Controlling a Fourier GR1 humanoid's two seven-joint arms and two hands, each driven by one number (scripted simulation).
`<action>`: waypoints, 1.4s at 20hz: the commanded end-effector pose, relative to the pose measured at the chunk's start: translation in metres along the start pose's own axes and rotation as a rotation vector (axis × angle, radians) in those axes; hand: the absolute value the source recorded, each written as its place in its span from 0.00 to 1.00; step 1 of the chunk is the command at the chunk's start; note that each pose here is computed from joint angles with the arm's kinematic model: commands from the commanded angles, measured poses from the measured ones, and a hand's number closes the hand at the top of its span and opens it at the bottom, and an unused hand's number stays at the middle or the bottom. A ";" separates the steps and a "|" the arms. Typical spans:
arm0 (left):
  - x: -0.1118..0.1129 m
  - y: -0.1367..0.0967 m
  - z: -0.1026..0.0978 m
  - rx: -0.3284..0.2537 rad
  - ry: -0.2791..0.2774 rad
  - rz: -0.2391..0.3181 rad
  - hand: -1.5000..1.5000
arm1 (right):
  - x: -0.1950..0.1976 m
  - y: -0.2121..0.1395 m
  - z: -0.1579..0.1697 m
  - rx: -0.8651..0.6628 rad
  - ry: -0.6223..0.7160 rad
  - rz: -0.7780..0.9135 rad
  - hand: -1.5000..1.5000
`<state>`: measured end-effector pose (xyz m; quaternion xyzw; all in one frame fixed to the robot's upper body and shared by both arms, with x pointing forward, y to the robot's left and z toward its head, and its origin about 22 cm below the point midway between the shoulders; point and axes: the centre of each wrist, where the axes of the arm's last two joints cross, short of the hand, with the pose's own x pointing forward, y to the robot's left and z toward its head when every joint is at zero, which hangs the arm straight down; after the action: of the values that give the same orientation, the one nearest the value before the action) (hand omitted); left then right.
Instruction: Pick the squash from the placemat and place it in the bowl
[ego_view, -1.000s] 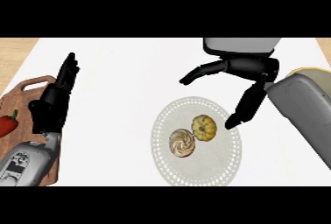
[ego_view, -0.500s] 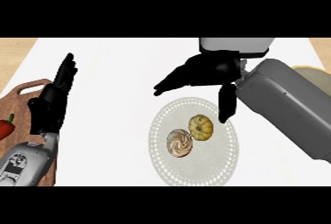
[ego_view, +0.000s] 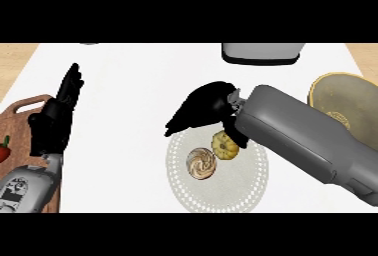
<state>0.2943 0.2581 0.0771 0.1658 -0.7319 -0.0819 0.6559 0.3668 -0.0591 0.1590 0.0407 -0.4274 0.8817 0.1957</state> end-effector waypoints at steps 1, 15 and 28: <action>-0.005 0.007 -0.001 0.003 0.004 0.001 0.50 | 0.008 0.004 -0.016 0.147 -0.041 0.041 0.00; 0.006 0.020 0.001 0.011 0.019 0.011 0.50 | -0.002 0.058 -0.068 0.277 0.163 0.172 0.00; 0.008 -0.006 0.002 -0.001 0.012 0.007 0.50 | -0.026 0.094 -0.095 0.311 0.157 0.176 0.00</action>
<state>0.2905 0.2615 0.0795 0.1722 -0.7290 -0.0755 0.6582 0.3602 -0.0528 0.0353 -0.0388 -0.2812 0.9478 0.1456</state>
